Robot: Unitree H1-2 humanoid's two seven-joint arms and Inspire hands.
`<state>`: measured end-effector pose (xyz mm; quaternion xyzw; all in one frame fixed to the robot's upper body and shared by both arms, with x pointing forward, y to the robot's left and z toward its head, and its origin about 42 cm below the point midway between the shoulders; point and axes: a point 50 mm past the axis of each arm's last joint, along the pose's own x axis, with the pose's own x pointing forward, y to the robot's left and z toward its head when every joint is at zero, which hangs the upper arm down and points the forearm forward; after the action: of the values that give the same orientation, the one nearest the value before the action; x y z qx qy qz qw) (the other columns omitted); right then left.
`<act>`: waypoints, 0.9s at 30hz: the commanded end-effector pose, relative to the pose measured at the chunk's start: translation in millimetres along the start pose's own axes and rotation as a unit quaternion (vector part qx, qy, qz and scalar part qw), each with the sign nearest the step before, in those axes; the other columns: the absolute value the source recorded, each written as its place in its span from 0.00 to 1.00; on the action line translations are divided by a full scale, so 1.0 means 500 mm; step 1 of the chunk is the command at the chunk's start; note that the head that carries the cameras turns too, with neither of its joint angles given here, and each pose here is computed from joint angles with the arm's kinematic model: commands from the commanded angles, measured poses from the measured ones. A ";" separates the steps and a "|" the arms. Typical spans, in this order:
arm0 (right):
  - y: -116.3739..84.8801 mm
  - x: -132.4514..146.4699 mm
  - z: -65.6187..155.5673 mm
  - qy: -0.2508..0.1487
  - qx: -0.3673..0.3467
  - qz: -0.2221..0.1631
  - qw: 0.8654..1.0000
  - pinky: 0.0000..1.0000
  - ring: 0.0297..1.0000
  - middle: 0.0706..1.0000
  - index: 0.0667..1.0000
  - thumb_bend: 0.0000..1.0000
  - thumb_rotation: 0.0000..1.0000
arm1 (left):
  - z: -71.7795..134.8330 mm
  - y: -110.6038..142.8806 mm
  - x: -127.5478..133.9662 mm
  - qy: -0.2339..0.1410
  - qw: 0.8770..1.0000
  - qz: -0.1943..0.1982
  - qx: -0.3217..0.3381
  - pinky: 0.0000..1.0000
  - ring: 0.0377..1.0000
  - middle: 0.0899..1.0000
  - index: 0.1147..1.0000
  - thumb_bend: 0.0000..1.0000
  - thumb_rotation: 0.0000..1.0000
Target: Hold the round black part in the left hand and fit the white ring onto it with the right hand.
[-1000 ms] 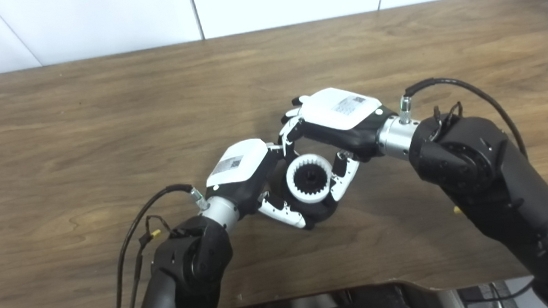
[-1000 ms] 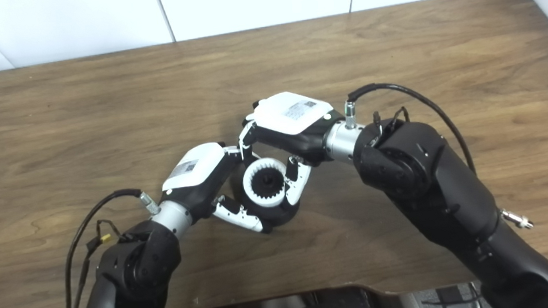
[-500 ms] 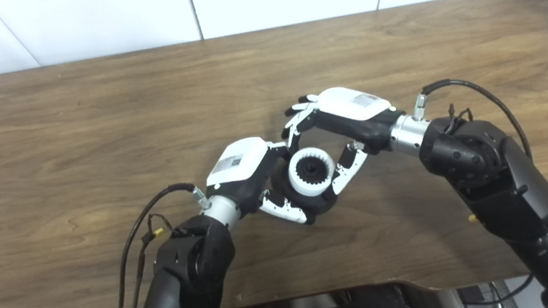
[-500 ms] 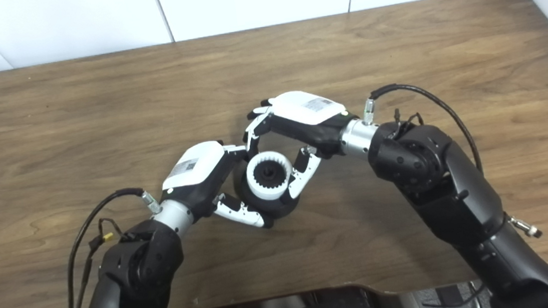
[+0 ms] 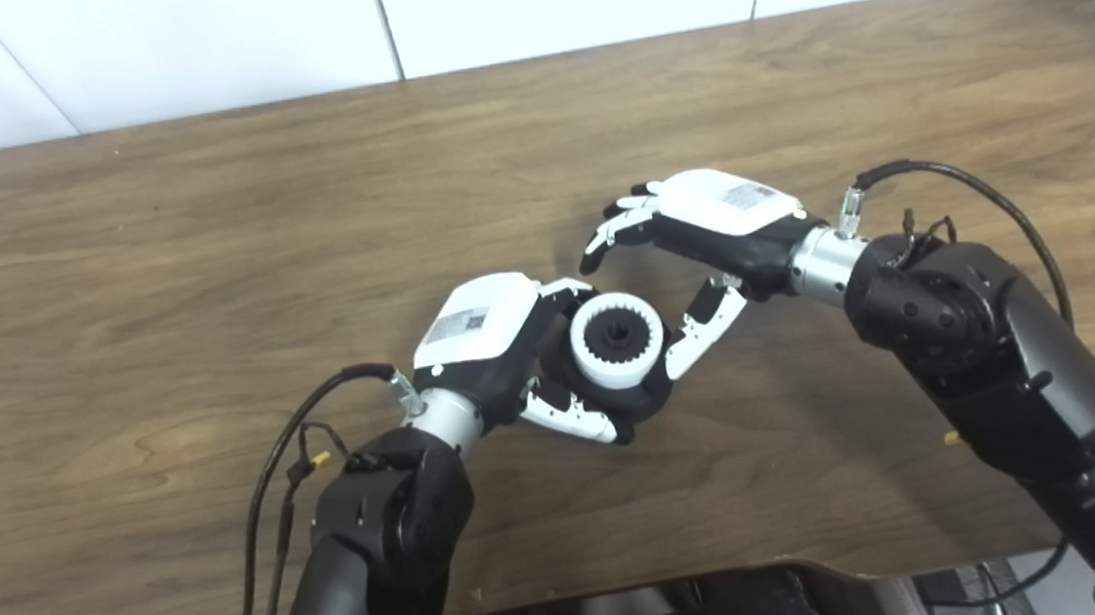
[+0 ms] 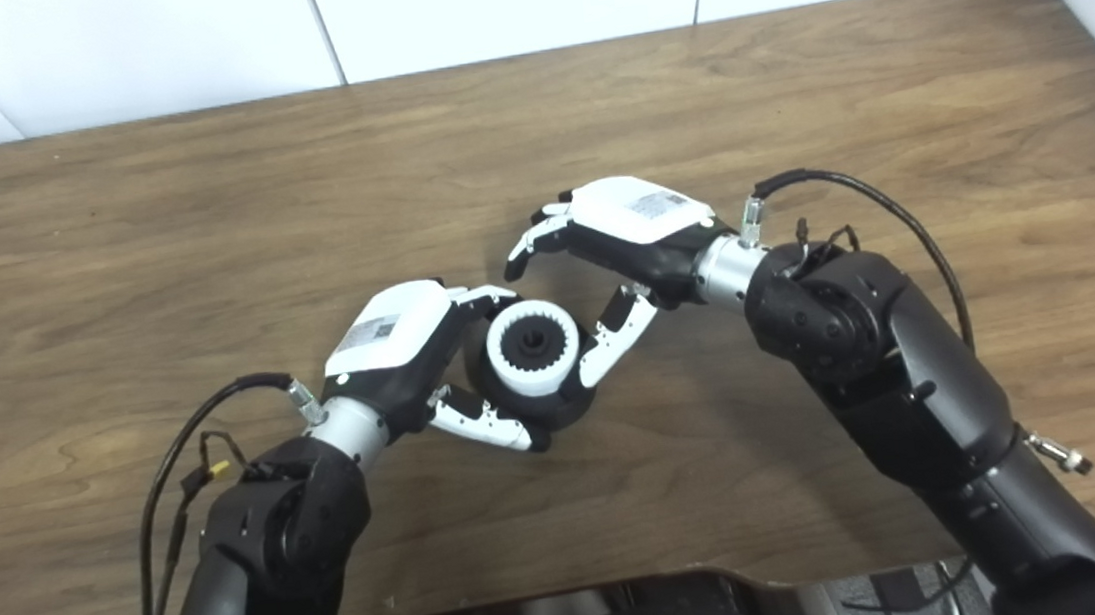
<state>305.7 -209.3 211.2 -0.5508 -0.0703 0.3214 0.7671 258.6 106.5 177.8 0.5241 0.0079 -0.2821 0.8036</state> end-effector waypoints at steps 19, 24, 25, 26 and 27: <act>-0.076 -0.017 0.021 0.005 -0.007 -0.034 0.999 1.00 0.99 0.92 0.82 1.00 0.44 | -0.038 0.048 -0.021 0.073 0.993 -0.086 0.038 1.00 1.00 1.00 1.00 1.00 0.34; -0.076 -0.013 0.019 0.008 -0.004 -0.037 0.999 1.00 1.00 0.92 0.82 1.00 0.43 | -0.042 0.084 -0.041 0.074 0.992 -0.078 0.062 1.00 1.00 1.00 1.00 1.00 0.34; -0.076 -0.012 0.018 0.008 -0.004 -0.038 0.999 1.00 1.00 0.92 0.82 1.00 0.43 | -0.042 0.093 -0.046 0.074 0.992 -0.074 0.071 1.00 1.00 1.00 1.00 1.00 0.35; -0.076 -0.012 0.017 0.008 -0.004 -0.039 0.999 1.00 1.00 0.92 0.82 1.00 0.43 | -0.042 0.098 -0.049 0.073 0.992 -0.071 0.076 1.00 1.00 1.00 1.00 1.00 0.36; -0.075 -0.011 0.016 0.009 -0.004 -0.040 0.999 1.00 1.00 0.92 0.82 1.00 0.43 | -0.042 0.106 -0.054 0.074 0.992 -0.067 0.081 1.00 1.00 1.00 1.00 1.00 0.37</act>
<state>306.0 -211.7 231.5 -0.5459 -0.0533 0.3114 0.7760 263.1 143.6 208.3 0.5854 0.0886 -0.3219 0.7388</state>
